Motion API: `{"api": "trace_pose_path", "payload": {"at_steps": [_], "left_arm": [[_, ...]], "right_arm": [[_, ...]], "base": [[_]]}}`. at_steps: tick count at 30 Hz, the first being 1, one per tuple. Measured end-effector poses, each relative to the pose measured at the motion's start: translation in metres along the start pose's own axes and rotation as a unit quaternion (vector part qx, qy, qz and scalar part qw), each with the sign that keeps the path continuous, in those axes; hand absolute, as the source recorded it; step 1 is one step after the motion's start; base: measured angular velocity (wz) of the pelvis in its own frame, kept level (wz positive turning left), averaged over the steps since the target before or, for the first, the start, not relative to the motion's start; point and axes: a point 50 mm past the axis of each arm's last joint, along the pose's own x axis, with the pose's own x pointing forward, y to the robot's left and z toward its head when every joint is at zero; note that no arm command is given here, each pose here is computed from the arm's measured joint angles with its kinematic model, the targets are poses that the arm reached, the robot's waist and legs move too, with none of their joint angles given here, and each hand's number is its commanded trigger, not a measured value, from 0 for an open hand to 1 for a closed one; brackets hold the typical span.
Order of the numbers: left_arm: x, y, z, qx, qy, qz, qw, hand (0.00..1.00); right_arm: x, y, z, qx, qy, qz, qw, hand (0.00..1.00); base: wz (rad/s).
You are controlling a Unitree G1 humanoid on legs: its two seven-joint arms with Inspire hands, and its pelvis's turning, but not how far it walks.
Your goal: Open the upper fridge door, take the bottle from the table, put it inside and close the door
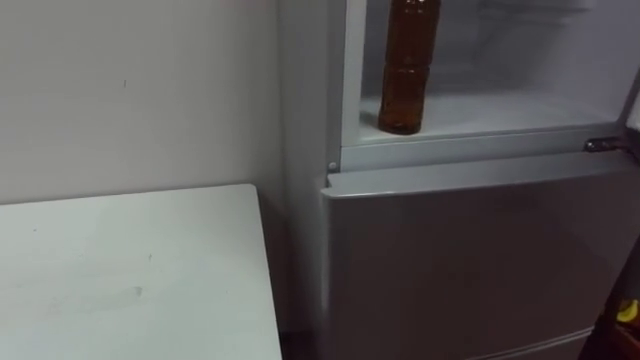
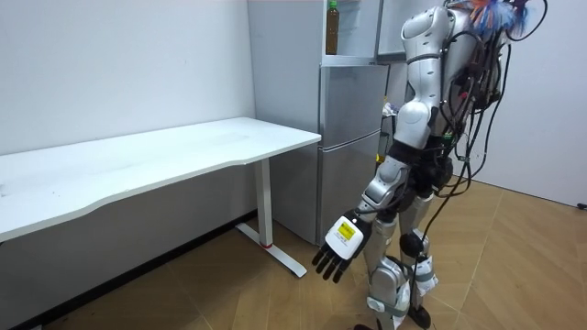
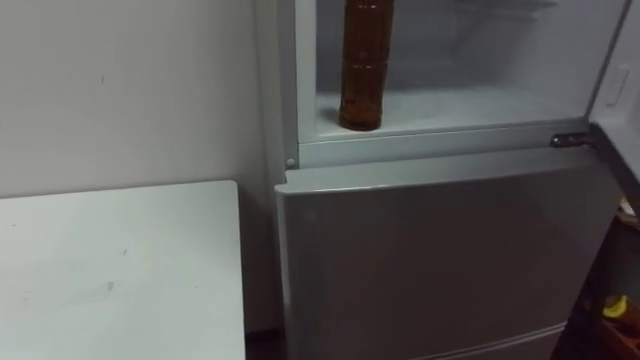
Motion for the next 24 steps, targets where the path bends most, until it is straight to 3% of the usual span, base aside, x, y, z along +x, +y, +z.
{"api": "trace_pose_path", "payload": {"at_steps": [10, 24], "left_arm": [[-0.001, -0.002, -0.002, 0.018, 0.002, 0.002, 1.000, 0.00], [-0.001, -0.002, -0.002, 0.019, 0.002, 0.002, 1.000, 0.00]], "right_arm": [[-0.011, 0.020, -0.005, -0.021, -0.005, 0.104, 0.994, 0.00], [-0.013, 0.023, -0.005, -0.028, -0.012, 0.124, 0.992, 0.00]], "base": [[0.02], [0.03]]}}
